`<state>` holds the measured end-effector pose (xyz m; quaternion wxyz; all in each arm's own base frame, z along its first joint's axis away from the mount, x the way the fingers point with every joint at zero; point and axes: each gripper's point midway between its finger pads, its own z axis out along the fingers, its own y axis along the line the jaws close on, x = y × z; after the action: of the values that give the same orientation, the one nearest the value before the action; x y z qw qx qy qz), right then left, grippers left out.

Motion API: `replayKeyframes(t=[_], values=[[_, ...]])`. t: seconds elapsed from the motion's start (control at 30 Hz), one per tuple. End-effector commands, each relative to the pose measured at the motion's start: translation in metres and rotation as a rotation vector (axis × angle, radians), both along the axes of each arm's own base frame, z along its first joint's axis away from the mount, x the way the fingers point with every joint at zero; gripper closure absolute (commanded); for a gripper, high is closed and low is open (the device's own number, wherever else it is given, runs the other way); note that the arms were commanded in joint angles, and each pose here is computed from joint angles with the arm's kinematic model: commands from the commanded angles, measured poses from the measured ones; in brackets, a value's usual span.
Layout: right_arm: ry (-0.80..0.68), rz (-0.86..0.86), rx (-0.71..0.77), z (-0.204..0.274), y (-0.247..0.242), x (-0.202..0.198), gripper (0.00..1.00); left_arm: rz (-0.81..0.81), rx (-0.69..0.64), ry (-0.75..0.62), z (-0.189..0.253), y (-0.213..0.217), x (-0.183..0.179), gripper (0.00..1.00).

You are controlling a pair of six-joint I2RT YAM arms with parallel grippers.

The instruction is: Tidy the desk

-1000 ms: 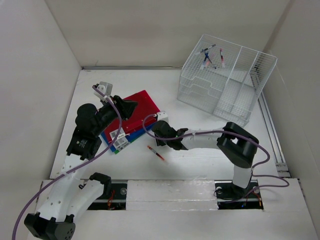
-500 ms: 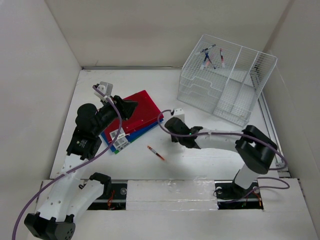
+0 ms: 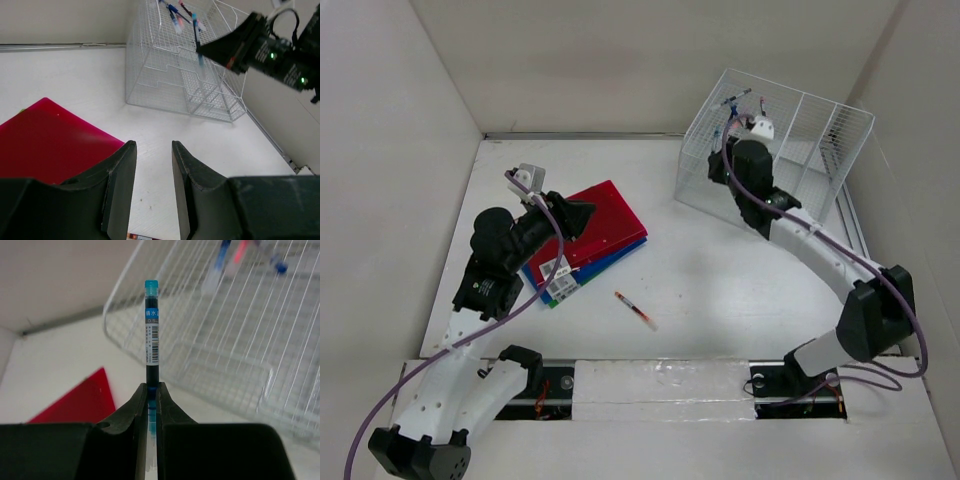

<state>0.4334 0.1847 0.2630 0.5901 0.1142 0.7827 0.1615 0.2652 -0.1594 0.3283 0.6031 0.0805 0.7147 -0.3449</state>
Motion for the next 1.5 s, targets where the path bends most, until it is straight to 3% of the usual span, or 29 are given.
replayKeyframes(t=[0.0, 0.03, 0.1, 0.13, 0.3, 0.4, 0.43, 0.47, 0.5, 0.53, 0.57, 0.67, 0.7, 0.77, 0.83, 0.9, 0.93, 0.97, 1.07, 1.27, 1.47], values=[[-0.125, -0.036, 0.038, 0.049, -0.019, 0.043, 0.97, -0.002, -0.025, -0.063, 0.017, 0.001, -0.003, 0.7], [-0.166, -0.076, 0.044, 0.069, -0.034, 0.057, 0.97, -0.008, -0.025, -0.061, 0.016, 0.0, -0.004, 0.7], [-0.157, -0.12, 0.026, 0.063, -0.043, 0.08, 0.94, -0.011, -0.03, -0.075, 0.02, 0.001, -0.006, 0.7], [-0.188, -0.139, 0.035, 0.084, -0.055, 0.092, 0.88, -0.007, -0.032, -0.074, 0.02, 0.001, -0.005, 0.7], [-0.139, -0.137, 0.03, 0.084, -0.066, 0.138, 0.5, -0.008, -0.03, -0.074, 0.019, 0.001, -0.006, 0.7], [-0.12, -0.061, 0.042, 0.088, -0.052, 0.124, 0.43, 0.004, -0.024, -0.069, 0.017, 0.003, -0.004, 0.7], [-0.221, -0.039, 0.072, 0.124, -0.047, 0.106, 0.41, 0.001, -0.026, -0.071, 0.018, 0.002, -0.005, 0.7], [-0.176, -0.002, 0.062, 0.089, -0.031, 0.09, 0.41, -0.005, -0.028, -0.078, 0.021, 0.002, -0.006, 0.7], [-0.286, 0.055, 0.112, 0.119, -0.017, 0.048, 0.5, 0.001, -0.024, -0.069, 0.018, 0.002, -0.003, 0.7], [-0.286, 0.055, 0.119, 0.12, -0.017, 0.047, 0.5, 0.001, -0.024, -0.069, 0.017, 0.002, -0.003, 0.7], [-0.199, 0.109, 0.108, 0.068, 0.006, 0.026, 0.68, 0.004, -0.023, -0.065, 0.017, 0.002, -0.002, 0.7], [-0.185, 0.199, 0.169, 0.038, 0.04, -0.022, 1.0, -0.01, -0.024, -0.056, 0.015, -0.001, -0.001, 0.7], [-0.104, 0.284, 0.153, -0.004, 0.067, -0.048, 1.0, -0.014, -0.024, -0.055, 0.014, -0.001, -0.001, 0.7], [-0.023, 0.397, 0.1, -0.043, 0.096, -0.077, 1.0, -0.007, -0.021, -0.044, 0.012, -0.001, 0.0, 0.7], [0.065, 0.591, -0.012, -0.089, 0.139, -0.143, 1.0, -0.011, -0.024, -0.045, 0.013, -0.002, 0.001, 0.7], [0.066, 0.62, -0.028, -0.093, 0.146, -0.159, 0.86, -0.004, -0.024, -0.044, 0.012, -0.001, 0.001, 0.7], [0.091, 0.697, -0.05, -0.106, 0.161, -0.191, 0.75, 0.001, -0.023, -0.046, 0.013, 0.0, 0.002, 0.7], [0.1, 0.729, -0.058, -0.111, 0.167, -0.204, 0.57, 0.009, -0.021, -0.037, 0.01, 0.001, 0.003, 0.7], [0.148, 0.817, -0.1, -0.134, 0.185, -0.244, 0.43, 0.015, -0.018, -0.042, 0.012, 0.002, 0.003, 0.7], [0.212, 0.85, -0.282, -0.185, 0.202, -0.271, 0.45, 0.029, -0.015, -0.048, 0.013, 0.005, 0.003, 0.7], [0.288, 0.764, -0.386, -0.222, 0.204, -0.264, 0.5, 0.052, -0.018, -0.057, 0.016, 0.009, 0.002, 0.7]])
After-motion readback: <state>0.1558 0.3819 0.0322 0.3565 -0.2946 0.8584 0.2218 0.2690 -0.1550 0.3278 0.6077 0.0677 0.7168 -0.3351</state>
